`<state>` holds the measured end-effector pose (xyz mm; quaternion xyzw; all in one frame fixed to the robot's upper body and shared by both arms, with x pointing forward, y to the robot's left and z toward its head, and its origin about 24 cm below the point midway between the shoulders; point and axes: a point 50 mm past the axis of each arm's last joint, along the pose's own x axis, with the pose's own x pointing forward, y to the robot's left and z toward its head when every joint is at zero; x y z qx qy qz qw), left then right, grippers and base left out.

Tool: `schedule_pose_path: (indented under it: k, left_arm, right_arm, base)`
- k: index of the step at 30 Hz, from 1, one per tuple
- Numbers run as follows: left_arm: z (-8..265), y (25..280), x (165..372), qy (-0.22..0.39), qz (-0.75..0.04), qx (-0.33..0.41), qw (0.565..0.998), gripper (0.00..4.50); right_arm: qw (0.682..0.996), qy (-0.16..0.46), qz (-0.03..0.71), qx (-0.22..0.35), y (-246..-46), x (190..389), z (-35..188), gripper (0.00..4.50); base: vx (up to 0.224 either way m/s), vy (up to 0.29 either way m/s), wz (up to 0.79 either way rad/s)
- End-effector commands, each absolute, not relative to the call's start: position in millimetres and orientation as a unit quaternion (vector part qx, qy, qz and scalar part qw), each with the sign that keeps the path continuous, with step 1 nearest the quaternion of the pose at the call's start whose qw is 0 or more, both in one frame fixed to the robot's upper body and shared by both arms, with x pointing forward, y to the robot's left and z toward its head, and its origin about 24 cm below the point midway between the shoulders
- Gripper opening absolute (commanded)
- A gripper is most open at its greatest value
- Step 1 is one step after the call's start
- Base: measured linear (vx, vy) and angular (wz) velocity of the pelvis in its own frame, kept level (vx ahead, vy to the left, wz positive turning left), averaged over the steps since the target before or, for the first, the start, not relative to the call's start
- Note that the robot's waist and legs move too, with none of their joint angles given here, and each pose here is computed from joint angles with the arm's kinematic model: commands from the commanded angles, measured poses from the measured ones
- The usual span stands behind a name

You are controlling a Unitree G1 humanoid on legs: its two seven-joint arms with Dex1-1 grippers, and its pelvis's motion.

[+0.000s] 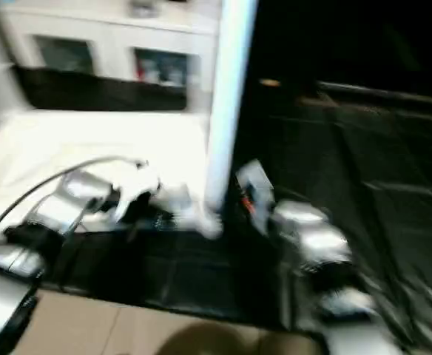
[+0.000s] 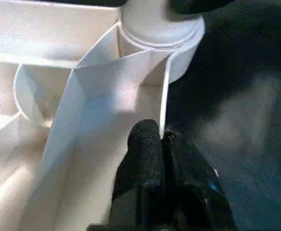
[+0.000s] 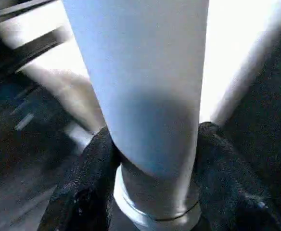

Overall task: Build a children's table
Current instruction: Rotate leg to tighten

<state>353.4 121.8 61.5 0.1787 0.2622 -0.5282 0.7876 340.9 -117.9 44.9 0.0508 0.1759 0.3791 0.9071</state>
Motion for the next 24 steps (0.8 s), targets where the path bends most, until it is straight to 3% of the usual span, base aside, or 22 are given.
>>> schedule_pose_path:
  k: [1, 9, 10, 12, 20, 22, 23, 24]
  left_arm:
    - [71, 104, 362, 0.229, -0.501, 0.149, 0.821, 0.00]
    - [78, 87, 373, 0.212, -0.446, 0.115, 0.862, 0.00]
    - [78, 87, 373, 0.212, -0.446, 0.115, 0.862, 0.00]
    - [76, 90, 372, 0.212, -0.452, 0.136, 0.856, 0.00]
    - [74, 101, 371, 0.214, -0.461, 0.157, 0.847, 0.00]
    - [73, 106, 369, 0.217, -0.471, 0.161, 0.840, 0.00]
    - [73, 113, 366, 0.219, -0.491, 0.171, 0.826, 0.00]
    - [72, 114, 365, 0.220, -0.497, 0.174, 0.821, 0.00]
  right_arm:
    - [0.916, 0.197, 0.342, 0.076, -92.5, 345.6, 40, 2.00]
    - [0.935, 0.177, 0.296, 0.081, -55.3, 353.9, 48, 1.99]
    - [0.935, 0.177, 0.296, 0.081, -55.3, 353.9, 48, 2.54]
    - [0.933, 0.168, 0.308, 0.084, -56.3, 352.9, 49, 2.74]
    - [0.925, 0.152, 0.339, 0.084, -73.2, 348.5, 48, 3.49]
    - [0.918, 0.145, 0.359, 0.084, -89.0, 343.5, 48, 3.65]
    - [0.908, 0.138, 0.390, 0.073, -114.6, 335.2, 47, 3.77]
    - [0.904, 0.137, 0.399, 0.069, -121.7, 332.7, 46, 3.88]
  base:
    - [0.000, 0.000, 0.00]
    - [0.000, 0.000, 0.00]
    - [0.000, 0.000, 0.00]
    - [0.000, 0.000, 0.00]
    - [0.000, 0.000, 0.00]
    - [0.000, 0.000, 0.00]
    - [0.000, 0.000, 0.00]
    - [0.000, 0.000, 0.00]
